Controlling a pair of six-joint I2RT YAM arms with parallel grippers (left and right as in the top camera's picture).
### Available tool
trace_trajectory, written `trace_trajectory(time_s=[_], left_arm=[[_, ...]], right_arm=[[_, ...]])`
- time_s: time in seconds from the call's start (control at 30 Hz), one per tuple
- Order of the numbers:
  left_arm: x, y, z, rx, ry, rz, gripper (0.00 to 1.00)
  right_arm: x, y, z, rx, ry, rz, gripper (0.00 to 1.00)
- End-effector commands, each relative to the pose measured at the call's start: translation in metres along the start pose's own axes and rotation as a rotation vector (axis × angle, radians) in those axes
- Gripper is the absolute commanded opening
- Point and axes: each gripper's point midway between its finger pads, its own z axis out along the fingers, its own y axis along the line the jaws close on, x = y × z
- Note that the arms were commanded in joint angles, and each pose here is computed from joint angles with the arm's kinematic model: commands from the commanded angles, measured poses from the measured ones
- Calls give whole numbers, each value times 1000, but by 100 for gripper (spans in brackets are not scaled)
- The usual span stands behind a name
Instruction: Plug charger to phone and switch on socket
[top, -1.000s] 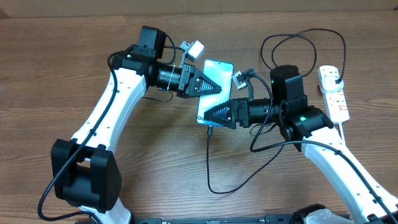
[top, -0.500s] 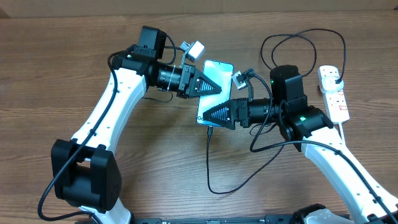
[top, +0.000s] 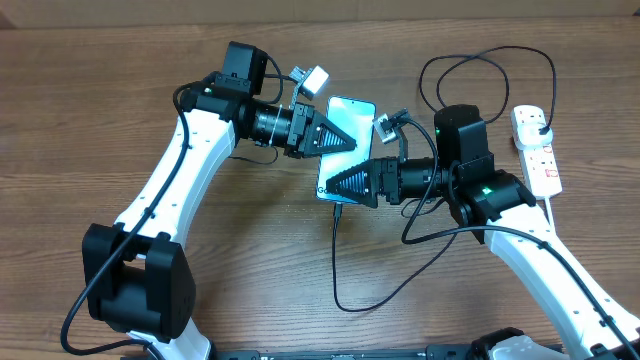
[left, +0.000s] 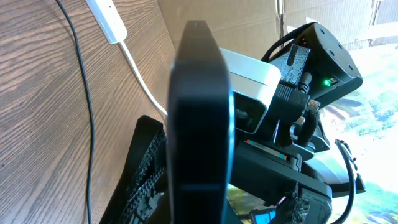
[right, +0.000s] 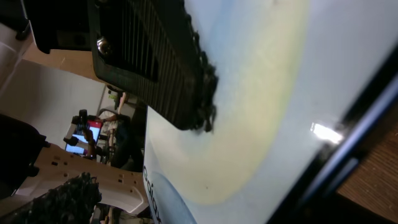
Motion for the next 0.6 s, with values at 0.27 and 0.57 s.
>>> trace_trajectory(time_s=[0.27,0.57], left_arm=[[5,-21,2,43,11,49,4],[6,-26,1,72,16,49,4]], right_arm=[[-4,3,0,3,-9,-20,100],[-4,3,0,3,-9,-20,100]])
